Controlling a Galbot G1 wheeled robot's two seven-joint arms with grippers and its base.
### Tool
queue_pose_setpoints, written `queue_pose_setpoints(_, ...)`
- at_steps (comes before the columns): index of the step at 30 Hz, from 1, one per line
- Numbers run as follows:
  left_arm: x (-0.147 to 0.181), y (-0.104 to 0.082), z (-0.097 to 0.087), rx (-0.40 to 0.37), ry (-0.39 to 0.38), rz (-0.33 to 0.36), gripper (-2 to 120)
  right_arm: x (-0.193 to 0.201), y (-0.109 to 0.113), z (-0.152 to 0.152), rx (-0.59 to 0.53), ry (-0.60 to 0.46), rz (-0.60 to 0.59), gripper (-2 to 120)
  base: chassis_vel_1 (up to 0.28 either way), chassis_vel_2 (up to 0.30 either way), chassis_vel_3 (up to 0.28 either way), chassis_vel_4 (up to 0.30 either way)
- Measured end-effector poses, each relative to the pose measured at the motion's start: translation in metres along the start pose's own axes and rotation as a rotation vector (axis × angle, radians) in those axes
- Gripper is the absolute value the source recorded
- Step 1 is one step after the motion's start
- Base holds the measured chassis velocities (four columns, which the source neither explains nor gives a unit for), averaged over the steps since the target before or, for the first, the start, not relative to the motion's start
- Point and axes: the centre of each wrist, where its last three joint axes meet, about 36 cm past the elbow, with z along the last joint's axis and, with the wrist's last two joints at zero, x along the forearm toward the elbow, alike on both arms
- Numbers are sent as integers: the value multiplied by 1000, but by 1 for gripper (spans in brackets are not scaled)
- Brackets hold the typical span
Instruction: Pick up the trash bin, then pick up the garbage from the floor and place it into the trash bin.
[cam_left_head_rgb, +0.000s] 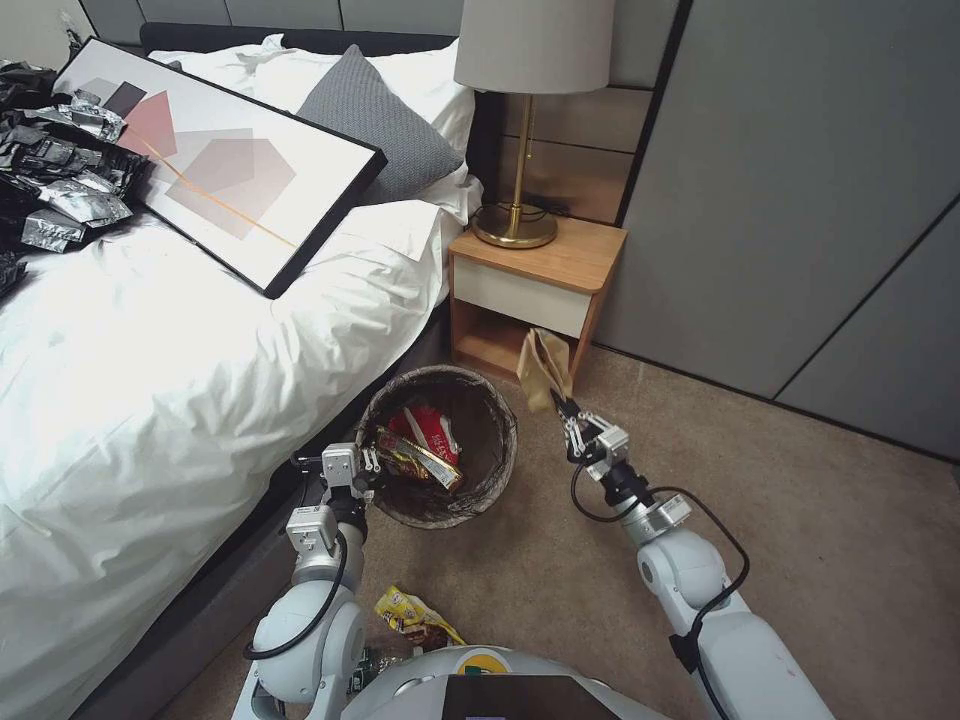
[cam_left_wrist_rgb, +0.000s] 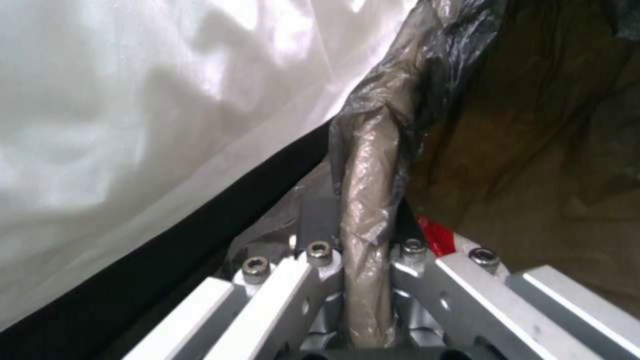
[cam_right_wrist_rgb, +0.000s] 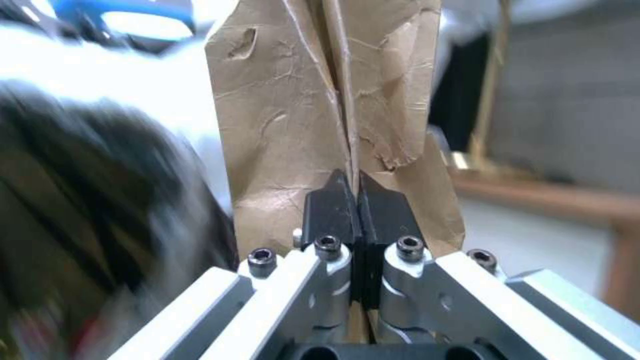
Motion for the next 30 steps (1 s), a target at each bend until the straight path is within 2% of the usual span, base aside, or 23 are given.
queue_pose_setpoints(5, 0, 0, 0, 1, 0, 0, 0, -3, 3, -6, -1, -19, -10, 0, 0, 0, 0, 0)
queue_pose_setpoints(10, 0, -1, 0, 2, 1, 0, 0, -17, 17, -31, -7, -98, -53, 0, 0, 0, 0, 0)
queue_pose_setpoints(14, 1, -1, 1, 1, 3, 0, 0, -28, 44, -72, -27, -196, -154, 0, 0, 0, 0, 0)
queue_pose_setpoints(15, 1, -1, 1, 1, 3, 0, 0, -28, 44, -72, -27, -196, -154, 0, 0, 0, 0, 0)
queue_pose_setpoints(18, 0, -3, 2, 4, 6, 7, 0, -29, 72, -86, -36, -201, -248, 0, 0, 0, 0, 0)
queue_pose_setpoints(22, 1, -6, 3, 9, 13, 12, 0, -31, 94, -76, -48, -158, -325, 0, 0, 0, 0, 0)
queue_pose_setpoints(23, 1, -6, 3, 9, 13, 12, 0, -31, 94, -76, -48, -158, -325, 0, 0, 0, 0, 0)
queue_pose_setpoints(25, 2, -6, 1, 10, 9, 12, 0, -29, 108, -58, -67, -109, -350, 0, 0, 0, 0, 0)
queue_pose_setpoints(30, 4, -6, -1, 13, 7, 12, 0, -23, 118, -34, -83, -57, -358, 0, 0, 0, 0, 0)
